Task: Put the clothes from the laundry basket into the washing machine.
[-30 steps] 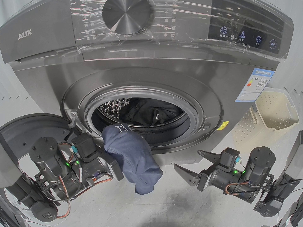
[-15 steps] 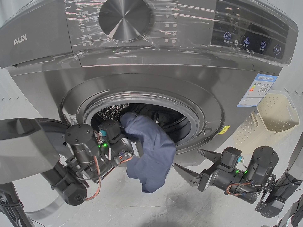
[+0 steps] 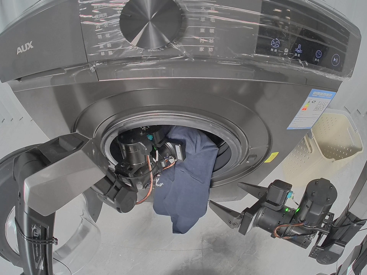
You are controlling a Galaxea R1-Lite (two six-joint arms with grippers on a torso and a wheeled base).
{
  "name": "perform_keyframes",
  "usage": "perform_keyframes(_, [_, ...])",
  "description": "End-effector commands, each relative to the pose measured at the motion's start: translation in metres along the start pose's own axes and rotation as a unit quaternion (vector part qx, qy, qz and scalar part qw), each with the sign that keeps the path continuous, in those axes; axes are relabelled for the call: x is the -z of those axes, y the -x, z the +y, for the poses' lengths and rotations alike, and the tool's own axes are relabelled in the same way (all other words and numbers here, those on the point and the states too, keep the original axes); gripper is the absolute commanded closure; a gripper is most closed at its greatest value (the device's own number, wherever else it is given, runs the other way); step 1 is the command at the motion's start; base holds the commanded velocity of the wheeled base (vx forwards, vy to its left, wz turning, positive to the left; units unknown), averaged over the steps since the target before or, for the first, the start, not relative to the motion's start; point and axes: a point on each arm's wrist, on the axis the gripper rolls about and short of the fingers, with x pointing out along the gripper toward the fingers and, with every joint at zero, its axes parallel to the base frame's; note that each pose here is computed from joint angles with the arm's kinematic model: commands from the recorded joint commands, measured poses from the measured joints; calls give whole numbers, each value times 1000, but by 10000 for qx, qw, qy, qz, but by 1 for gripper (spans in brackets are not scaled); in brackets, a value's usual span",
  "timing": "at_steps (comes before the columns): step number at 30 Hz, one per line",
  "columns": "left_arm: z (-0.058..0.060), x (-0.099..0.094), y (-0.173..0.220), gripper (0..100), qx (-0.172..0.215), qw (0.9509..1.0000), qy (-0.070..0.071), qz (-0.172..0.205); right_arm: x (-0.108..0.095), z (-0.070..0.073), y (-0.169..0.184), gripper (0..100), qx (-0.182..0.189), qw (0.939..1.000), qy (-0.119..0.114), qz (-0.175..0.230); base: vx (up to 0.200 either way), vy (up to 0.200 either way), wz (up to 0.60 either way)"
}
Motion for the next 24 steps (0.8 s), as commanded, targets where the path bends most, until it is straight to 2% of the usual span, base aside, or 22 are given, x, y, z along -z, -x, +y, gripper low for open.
perform_keyframes(1, [17, 12, -38, 100, -270, 9996, -14, 12, 1, 4, 0, 0, -67, 10000, 4, 16, 0, 0, 0])
perform_keyframes(3, [27, 7, -49, 100, -475, 9988, -25, -143, 1, 5, 0, 0, -89, 10000, 6, 21, 0, 0, 0])
perform_keyframes(4, [27, 7, -49, 100, -475, 9988, -25, -143, 1, 5, 0, 0, -89, 10000, 6, 21, 0, 0, 0])
perform_keyframes(5, [36, 1, -60, 100, -627, 9976, -27, -292, 1, 5, 0, 0, -89, 10000, 6, 21, 0, 0, 0])
perform_keyframes(7, [46, -7, -71, 100, -825, 9954, -6, -488, 1, 5, 0, 0, -89, 10000, 6, 21, 0, 0, 0])
perform_keyframes(9, [52, -14, -79, 100, -1021, 9925, 85, -660, 2, 5, 0, 0, -88, 10000, 6, 29, 0, 0, 0])
perform_keyframes(10, [52, -15, -80, 100, -1025, 9924, 100, -678, 2, 5, 0, 0, -88, 10000, 6, 29, 0, 0, 0])
perform_keyframes(12, [55, -22, -87, 100, -1160, 9897, 219, -811, 1, 5, -1, 0, -82, 10000, 5, 20, 0, 0, 0])
perform_keyframes(20, [52, -26, -92, 100, -1150, 9888, 289, -902, 3, 5, -1, 0, -85, 10000, 7, 44, 0, 0, 0])
perform_keyframes(21, [51, -24, -92, 0, -1139, 9892, 306, -871, 3, 5, -2, 0, -77, 10000, 7, 42, 0, 0, 0])
perform_keyframes(24, [45, -20, -90, 0, -1096, 9902, 396, -774, 2, 5, -1, 0, -77, 10000, 7, 42, 0, 0, 0])
